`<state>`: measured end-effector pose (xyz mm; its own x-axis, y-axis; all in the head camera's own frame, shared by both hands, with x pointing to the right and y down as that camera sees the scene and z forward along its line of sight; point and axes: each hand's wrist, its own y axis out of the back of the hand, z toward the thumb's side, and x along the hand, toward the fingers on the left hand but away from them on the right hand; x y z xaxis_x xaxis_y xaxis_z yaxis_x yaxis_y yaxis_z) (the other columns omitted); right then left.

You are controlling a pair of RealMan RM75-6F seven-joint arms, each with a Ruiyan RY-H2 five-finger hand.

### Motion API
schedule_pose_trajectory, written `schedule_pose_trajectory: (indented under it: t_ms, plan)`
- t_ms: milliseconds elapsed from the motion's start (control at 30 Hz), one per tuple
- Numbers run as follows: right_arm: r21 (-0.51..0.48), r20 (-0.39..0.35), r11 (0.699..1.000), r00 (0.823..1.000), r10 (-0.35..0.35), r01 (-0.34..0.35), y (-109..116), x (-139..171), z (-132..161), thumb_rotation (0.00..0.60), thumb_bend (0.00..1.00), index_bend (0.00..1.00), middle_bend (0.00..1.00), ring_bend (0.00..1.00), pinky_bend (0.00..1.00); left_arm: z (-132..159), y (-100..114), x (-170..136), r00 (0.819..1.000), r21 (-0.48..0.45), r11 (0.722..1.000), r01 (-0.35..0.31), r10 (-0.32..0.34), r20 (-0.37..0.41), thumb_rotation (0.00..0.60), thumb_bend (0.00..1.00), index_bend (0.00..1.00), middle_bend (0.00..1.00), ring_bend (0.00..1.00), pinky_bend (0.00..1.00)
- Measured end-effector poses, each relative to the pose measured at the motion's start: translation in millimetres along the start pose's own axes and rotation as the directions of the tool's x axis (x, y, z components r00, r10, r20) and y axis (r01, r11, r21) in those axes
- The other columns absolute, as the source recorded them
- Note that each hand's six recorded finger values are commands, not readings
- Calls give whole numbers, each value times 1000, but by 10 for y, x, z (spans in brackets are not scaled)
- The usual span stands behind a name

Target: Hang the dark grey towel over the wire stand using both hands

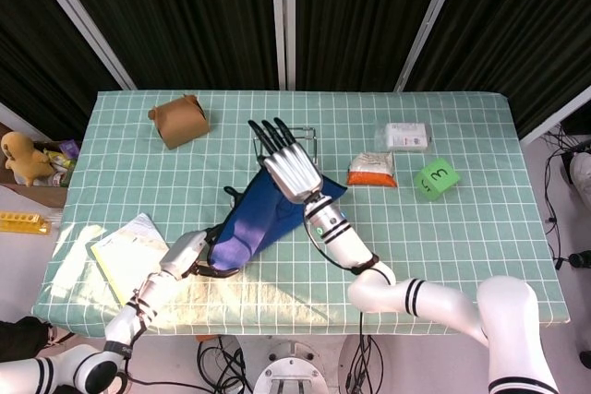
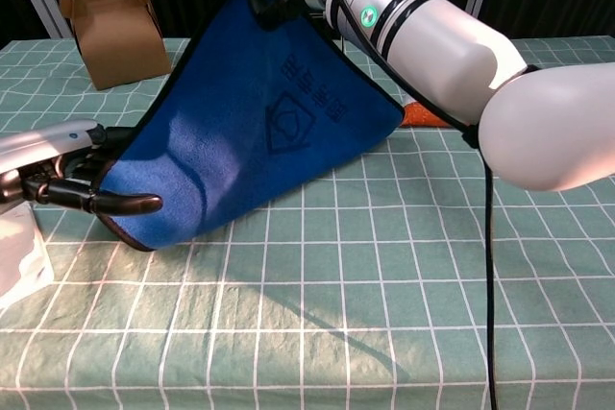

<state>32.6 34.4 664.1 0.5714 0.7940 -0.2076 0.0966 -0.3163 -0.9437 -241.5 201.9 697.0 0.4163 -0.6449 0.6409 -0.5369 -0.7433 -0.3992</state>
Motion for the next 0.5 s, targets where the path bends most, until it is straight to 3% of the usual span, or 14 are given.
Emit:
schedule_pose_trajectory:
  t_ms: [200,367,500]
  plan:
    - [8,-3,1000,1000,-6,6,19,38,-22,600,535,1000,5,0,0,45,-13,101,997,-37,997,-70,69,-35,549,256,427,526,489,621]
    - [15,1,1000,1000,-8,8,27,75,-71,600,534,1000,4,0,0,64,-2,122,996,-103,991,-82,78,-45,556,338,452,539,504,633]
    - [18,4,1000,1000,-14,14,49,101,-114,600,534,1000,4,0,0,43,20,125,995,-110,989,-94,88,-53,578,453,532,555,519,639]
